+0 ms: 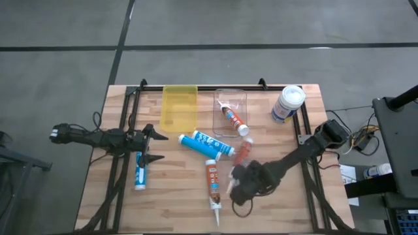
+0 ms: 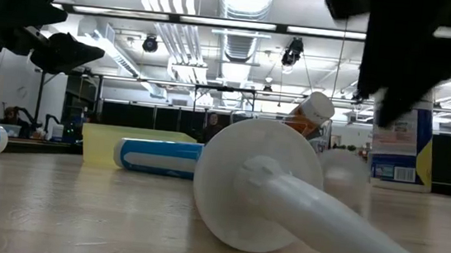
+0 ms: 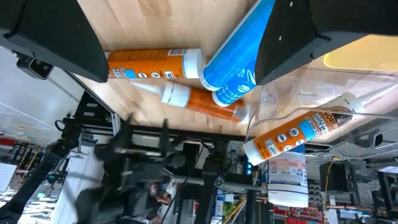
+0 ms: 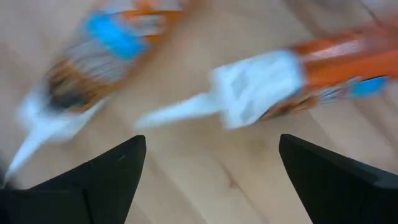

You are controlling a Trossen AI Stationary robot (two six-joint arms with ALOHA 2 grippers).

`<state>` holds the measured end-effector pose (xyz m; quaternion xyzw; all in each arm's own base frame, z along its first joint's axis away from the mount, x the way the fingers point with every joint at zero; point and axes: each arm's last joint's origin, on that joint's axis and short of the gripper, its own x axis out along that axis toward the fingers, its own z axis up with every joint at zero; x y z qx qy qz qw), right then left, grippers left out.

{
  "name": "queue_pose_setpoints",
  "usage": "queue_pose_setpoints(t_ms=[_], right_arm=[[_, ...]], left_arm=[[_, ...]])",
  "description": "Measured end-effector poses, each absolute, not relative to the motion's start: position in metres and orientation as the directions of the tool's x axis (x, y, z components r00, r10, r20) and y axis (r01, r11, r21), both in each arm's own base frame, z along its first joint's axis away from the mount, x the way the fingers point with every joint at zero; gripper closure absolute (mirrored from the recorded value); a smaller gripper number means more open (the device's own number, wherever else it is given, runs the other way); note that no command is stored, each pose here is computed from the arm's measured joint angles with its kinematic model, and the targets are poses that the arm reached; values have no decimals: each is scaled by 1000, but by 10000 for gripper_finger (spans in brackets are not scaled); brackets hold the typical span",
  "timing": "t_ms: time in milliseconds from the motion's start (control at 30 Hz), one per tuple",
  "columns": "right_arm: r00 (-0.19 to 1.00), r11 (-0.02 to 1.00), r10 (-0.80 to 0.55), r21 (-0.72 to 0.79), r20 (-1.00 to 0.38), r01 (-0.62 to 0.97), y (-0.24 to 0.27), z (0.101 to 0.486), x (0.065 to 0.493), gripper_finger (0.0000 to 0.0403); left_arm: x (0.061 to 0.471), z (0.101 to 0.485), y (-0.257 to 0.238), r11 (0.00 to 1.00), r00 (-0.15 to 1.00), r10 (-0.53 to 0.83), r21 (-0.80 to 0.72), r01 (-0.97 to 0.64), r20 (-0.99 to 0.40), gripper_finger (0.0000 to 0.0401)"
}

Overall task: Pick & place silicon tubes, Sealant and Lysol wipes
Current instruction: Put the right orange sealant into the transparent bin

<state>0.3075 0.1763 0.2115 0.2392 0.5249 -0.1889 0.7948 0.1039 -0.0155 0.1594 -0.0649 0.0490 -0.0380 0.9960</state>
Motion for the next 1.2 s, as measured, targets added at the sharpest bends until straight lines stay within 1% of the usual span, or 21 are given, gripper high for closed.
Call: queue_pose_setpoints(t_ms=[67, 133, 167, 233, 300, 367, 533, 767, 933, 1067, 1200], right_arm=[[446, 918, -7, 171, -895, 357, 181, 220, 315, 39], [502, 982, 27, 116, -864, 148, 185, 229, 322, 39], [528, 996, 41, 75, -848, 42, 187, 234, 325, 39], [562, 991, 61, -19, -825, -135, 189, 243, 329, 39], [584, 970, 74, -77, -808, -229, 191, 252, 332, 39], [600, 958, 81, -104, -796, -266, 190, 260, 335, 39], [631, 945, 88, -135, -771, -297, 187, 272, 341, 39], [684, 918, 118, -184, -720, -352, 189, 278, 347, 39], [679, 879, 111, -248, -726, -408, 187, 277, 347, 39], [629, 847, 75, -283, -774, -449, 180, 272, 344, 39], [507, 826, -13, -295, -862, -481, 161, 263, 339, 39]], left_arm=[[104, 159, -16, 989, 992, -82, -133, 69, -92, 3], [104, 159, -16, 989, 992, -82, -133, 69, -92, 3], [104, 159, -16, 989, 992, -82, -133, 69, -92, 3], [104, 159, -16, 989, 992, -82, -133, 69, -92, 3], [104, 159, -16, 989, 992, -82, -133, 70, -92, 3], [104, 159, -16, 989, 992, -82, -133, 70, -92, 3], [104, 159, -16, 989, 992, -82, -133, 69, -92, 3], [104, 159, -16, 989, 992, -82, -133, 69, -92, 3], [104, 159, -16, 989, 992, -82, -133, 70, -92, 3], [104, 159, -16, 989, 992, -82, -133, 70, -92, 3], [104, 159, -16, 989, 992, -82, -133, 69, -93, 3]])
